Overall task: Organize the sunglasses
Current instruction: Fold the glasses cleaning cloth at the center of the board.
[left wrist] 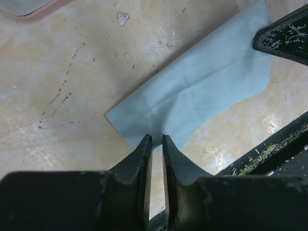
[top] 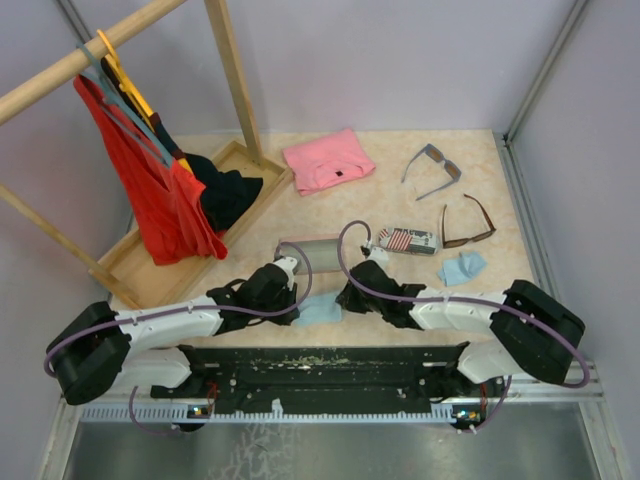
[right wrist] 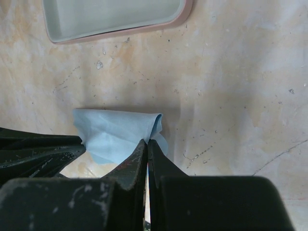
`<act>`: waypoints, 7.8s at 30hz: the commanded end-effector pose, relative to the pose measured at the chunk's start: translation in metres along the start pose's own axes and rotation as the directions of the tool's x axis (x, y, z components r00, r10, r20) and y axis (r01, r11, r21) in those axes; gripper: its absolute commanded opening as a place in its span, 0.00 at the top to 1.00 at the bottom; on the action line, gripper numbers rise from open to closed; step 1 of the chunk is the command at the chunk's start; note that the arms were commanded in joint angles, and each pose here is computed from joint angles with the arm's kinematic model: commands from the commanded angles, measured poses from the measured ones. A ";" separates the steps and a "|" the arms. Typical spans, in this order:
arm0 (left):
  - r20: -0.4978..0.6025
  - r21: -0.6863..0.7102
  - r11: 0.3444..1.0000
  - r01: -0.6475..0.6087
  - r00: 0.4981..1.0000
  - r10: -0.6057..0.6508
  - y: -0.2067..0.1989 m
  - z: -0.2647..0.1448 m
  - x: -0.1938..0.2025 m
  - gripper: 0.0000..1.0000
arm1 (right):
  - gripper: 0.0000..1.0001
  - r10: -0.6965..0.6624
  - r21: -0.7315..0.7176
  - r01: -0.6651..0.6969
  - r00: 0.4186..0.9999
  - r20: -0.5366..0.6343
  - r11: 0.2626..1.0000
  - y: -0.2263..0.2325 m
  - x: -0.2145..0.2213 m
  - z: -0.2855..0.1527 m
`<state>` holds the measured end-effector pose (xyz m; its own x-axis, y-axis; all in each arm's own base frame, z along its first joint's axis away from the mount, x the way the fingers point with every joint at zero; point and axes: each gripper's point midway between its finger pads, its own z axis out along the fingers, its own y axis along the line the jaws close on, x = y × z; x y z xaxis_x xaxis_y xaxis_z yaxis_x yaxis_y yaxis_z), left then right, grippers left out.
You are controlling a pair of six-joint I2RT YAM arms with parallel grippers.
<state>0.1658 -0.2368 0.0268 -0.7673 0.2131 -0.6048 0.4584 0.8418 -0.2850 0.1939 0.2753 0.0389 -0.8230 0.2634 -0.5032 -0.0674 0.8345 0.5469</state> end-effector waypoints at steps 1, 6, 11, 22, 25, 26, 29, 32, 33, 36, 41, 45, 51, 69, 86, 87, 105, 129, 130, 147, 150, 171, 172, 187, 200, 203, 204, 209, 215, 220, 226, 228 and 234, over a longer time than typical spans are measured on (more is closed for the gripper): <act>0.019 0.011 1.000 0.005 1.000 -0.005 -0.002 -0.002 -0.005 0.80 | 1.00 -0.004 -0.015 0.005 0.997 0.074 1.000 0.020 -0.025 0.002; 0.020 0.010 1.000 0.005 1.000 -0.006 -0.002 -0.003 -0.005 0.77 | 1.00 -0.017 0.013 0.016 0.996 0.084 1.000 0.019 -0.029 0.005; 0.032 0.013 1.000 0.007 0.999 -0.007 -0.003 -0.004 -0.008 0.74 | 1.00 -0.040 0.029 0.037 0.994 0.098 0.999 0.021 -0.035 0.006; 0.021 0.016 1.000 0.003 1.000 -0.003 -0.004 -0.001 -0.007 0.74 | 0.99 -0.080 0.092 0.071 0.992 0.095 0.993 0.012 -0.036 0.012; 0.022 0.017 1.000 0.002 1.000 -0.002 -0.004 -0.001 -0.007 0.74 | 0.95 -0.081 0.081 0.074 0.994 0.080 0.994 0.013 -0.032 0.014; 0.022 0.017 1.000 0.002 1.000 -0.002 -0.004 -0.001 -0.008 0.74 | 0.95 -0.080 0.076 0.074 0.994 0.075 0.994 0.013 -0.031 0.015; 0.021 0.016 1.000 0.001 1.000 -0.001 -0.004 -0.001 -0.007 0.74 | 0.89 -0.071 0.067 0.067 0.996 0.059 0.995 0.011 -0.026 0.017; 0.019 0.015 1.000 0.001 1.000 -0.001 -0.004 -0.001 -0.007 0.74 | 0.85 -0.062 0.061 0.058 0.997 0.052 0.996 0.009 -0.023 0.018; 0.020 0.017 1.000 0.000 1.000 -0.001 -0.004 -0.001 -0.008 0.74 | 0.83 -0.059 0.056 0.056 0.997 0.053 0.997 0.009 -0.023 0.017; 0.019 0.016 1.000 0.001 1.000 -0.001 -0.004 0.000 -0.007 0.75 | 0.79 -0.058 0.057 0.055 0.997 0.052 0.997 0.009 -0.023 0.017; 0.015 0.016 1.000 0.000 1.000 0.000 -0.004 0.000 -0.007 0.75 | 0.78 -0.062 0.058 0.059 0.997 0.045 0.997 0.007 -0.022 0.017; 0.015 0.016 1.000 0.000 1.000 0.000 -0.004 0.000 -0.006 0.75 | 0.78 -0.065 0.067 0.062 0.997 0.034 0.996 0.004 -0.019 0.016; 0.013 0.014 1.000 -0.001 1.000 0.001 -0.004 0.000 -0.005 0.75 | 0.78 -0.067 0.071 0.065 0.998 0.021 0.995 0.000 -0.014 0.015; 0.008 0.012 1.000 0.003 1.000 -0.003 -0.003 0.001 -0.004 0.76 | 0.79 -0.086 0.050 0.084 0.995 0.049 0.995 0.006 -0.023 0.008; 0.006 0.011 1.000 0.004 1.000 -0.004 -0.002 0.000 -0.002 0.76 | 0.84 -0.110 0.027 0.109 0.993 0.032 0.994 0.012 -0.021 0.014; 0.006 0.011 1.000 0.005 1.000 -0.005 -0.002 0.001 -0.002 0.76 | 0.85 -0.116 0.027 0.115 0.993 0.033 0.993 0.013 -0.022 0.014; 0.004 0.010 1.000 0.001 1.000 -0.001 -0.003 0.001 -0.003 0.77 | 0.76 -0.211 0.024 0.210 0.976 0.058 0.977 0.020 -0.033 0.014; -0.002 0.011 1.000 0.003 1.000 -0.003 -0.003 0.002 -0.002 0.78 | 0.76 -0.242 -0.047 0.246 0.967 0.076 0.968 0.029 -0.033 0.008; -0.003 0.012 1.000 0.002 1.000 -0.002 -0.003 0.002 -0.002 0.78 | 0.76 -0.242 -0.043 0.245 0.968 0.072 0.969 0.028 -0.032 0.009; -0.004 0.012 1.000 0.004 1.000 -0.004 -0.003 0.002 -0.002 0.78 | 0.76 -0.222 0.041 0.221 0.975 0.021 0.974 0.005 -0.021 0.012; -0.004 0.012 1.000 0.005 1.000 -0.005 -0.003 0.002 -0.001 0.78 | 0.77 -0.224 0.048 0.223 0.975 0.010 0.974 0.003 -0.019 0.013; 0.009 0.012 1.000 0.003 1.000 -0.003 -0.004 -0.001 -0.005 0.78 | 1.00 -0.240 0.067 0.238 0.971 0.019 0.969 0.003 -0.024 0.013; 0.013 0.010 1.000 0.001 1.000 -0.002 -0.004 -0.002 -0.006 0.78 | 1.00 -0.242 0.068 0.240 0.970 0.024 0.968 0.004 -0.026 0.012; 0.056 0.011 1.000 0.008 0.998 -0.008 -0.004 -0.009 -0.016 0.78 | 1.00 -0.285 0.079 0.279 0.955 0.078 0.957 0.016 -0.045 0.013; 0.053 0.009 1.000 0.009 0.999 -0.009 -0.003 -0.009 -0.014 0.78 | 1.00 -0.329 0.144 0.314 0.940 0.093 0.938 0.015 -0.058 0.019; 0.051 0.008 1.000 0.009 0.999 -0.009 -0.003 -0.009 -0.013 0.78 | 1.00 -0.341 0.157 0.325 0.936 0.088 0.932 0.015 -0.059 0.021; 0.050 0.007 1.000 0.009 0.999 -0.009 -0.003 -0.009 -0.013 0.78 | 1.00 -0.346 0.164 0.330 0.934 0.083 0.930 0.014 -0.059 0.022; 0.049 0.004 1.000 0.010 0.999 -0.010 -0.002 -0.009 -0.012 0.78 | 1.00 -0.359 0.190 0.342 0.931 0.067 0.920 0.010 -0.058 0.027; 0.047 0.004 1.000 0.013 0.999 -0.013 -0.002 -0.009 -0.012 0.78 | 1.00 -0.369 0.218 0.346 0.927 0.073 0.913 0.006 -0.062 0.028; 0.052 0.004 1.000 0.017 0.999 -0.018 -0.002 -0.009 -0.013 0.78 | 0.88 -0.382 0.265 0.354 0.922 0.061 0.897 -0.003 -0.062 0.027; 0.080 0.009 0.999 0.037 0.996 -0.037 -0.003 -0.015 -0.018 0.76 | 0.76 -0.393 0.312 0.346 0.914 0.099 0.885 -0.013 -0.072 0.012; 0.097 0.002 0.999 0.046 0.994 -0.046 -0.002 -0.018 -0.022 0.75 | 0.74 -0.401 0.318 0.349 0.909 0.116 0.882 -0.014 -0.076 0.006; 0.150 -0.049 0.993 0.104 0.984 -0.096 0.012 -0.025 -0.029 0.65 | 0.75 -0.476 0.213 0.453 0.877 0.068 0.866 0.000 -0.068 0.002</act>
<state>0.1764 -0.2331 0.0585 -0.7311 0.1106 -0.6733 0.4187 0.8519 -0.3146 0.2492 0.2497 0.0539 -0.6907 -0.0916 -0.7173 -0.2218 0.9710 0.0896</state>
